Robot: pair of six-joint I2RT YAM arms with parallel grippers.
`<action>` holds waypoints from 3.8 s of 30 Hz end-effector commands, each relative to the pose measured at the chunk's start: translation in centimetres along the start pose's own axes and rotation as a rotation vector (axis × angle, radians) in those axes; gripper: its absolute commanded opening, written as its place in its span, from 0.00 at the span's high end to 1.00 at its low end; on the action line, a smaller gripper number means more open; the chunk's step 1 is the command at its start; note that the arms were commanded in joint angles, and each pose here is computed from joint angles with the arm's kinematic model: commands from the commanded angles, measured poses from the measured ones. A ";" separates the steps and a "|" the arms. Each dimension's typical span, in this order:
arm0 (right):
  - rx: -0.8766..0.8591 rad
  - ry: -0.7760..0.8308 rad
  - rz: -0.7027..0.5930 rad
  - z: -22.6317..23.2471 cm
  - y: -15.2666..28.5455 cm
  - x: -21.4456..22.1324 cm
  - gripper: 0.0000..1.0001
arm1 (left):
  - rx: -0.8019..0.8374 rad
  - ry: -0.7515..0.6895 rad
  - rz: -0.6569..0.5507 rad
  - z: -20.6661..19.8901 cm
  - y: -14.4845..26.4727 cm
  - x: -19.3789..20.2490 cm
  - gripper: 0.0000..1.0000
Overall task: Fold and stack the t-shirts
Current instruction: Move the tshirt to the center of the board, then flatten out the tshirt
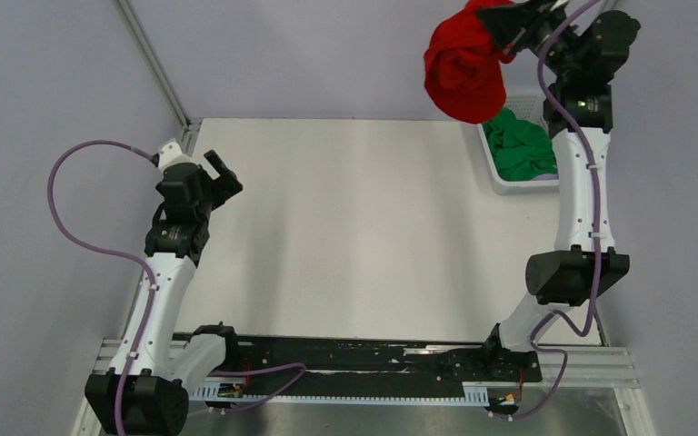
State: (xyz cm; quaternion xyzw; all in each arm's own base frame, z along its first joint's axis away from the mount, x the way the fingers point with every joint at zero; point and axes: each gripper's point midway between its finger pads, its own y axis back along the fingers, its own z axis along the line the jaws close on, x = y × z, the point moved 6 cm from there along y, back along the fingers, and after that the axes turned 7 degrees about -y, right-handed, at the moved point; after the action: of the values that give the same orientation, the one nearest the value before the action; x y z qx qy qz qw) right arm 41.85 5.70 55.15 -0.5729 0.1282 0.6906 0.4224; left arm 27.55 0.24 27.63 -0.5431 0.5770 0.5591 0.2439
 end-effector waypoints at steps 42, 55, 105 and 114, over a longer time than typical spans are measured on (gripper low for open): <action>0.498 0.022 0.933 -1.4 4.7 39.1 0.00 | 0.182 -0.316 0.968 -8.0 0.8 26.0 0.13; 0.870 -0.223 0.835 -5.4 11.1 38.0 0.01 | 0.042 -0.386 0.950 -7.8 -0.6 27.7 0.89; 1.142 -0.083 0.670 -9.4 7.0 33.8 1.00 | 0.219 -0.254 0.277 -8.1 6.9 7.8 1.00; 1.006 0.001 0.275 -5.5 7.7 16.8 1.00 | 0.267 -0.144 -0.240 -9.2 10.4 -5.8 1.00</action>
State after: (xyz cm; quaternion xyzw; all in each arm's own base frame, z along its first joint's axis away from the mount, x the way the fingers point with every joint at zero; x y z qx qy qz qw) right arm 41.79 4.93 25.85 -0.1775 0.5932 0.6210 0.4805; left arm 22.70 -10.57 32.01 -0.4313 0.6373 0.5311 0.3547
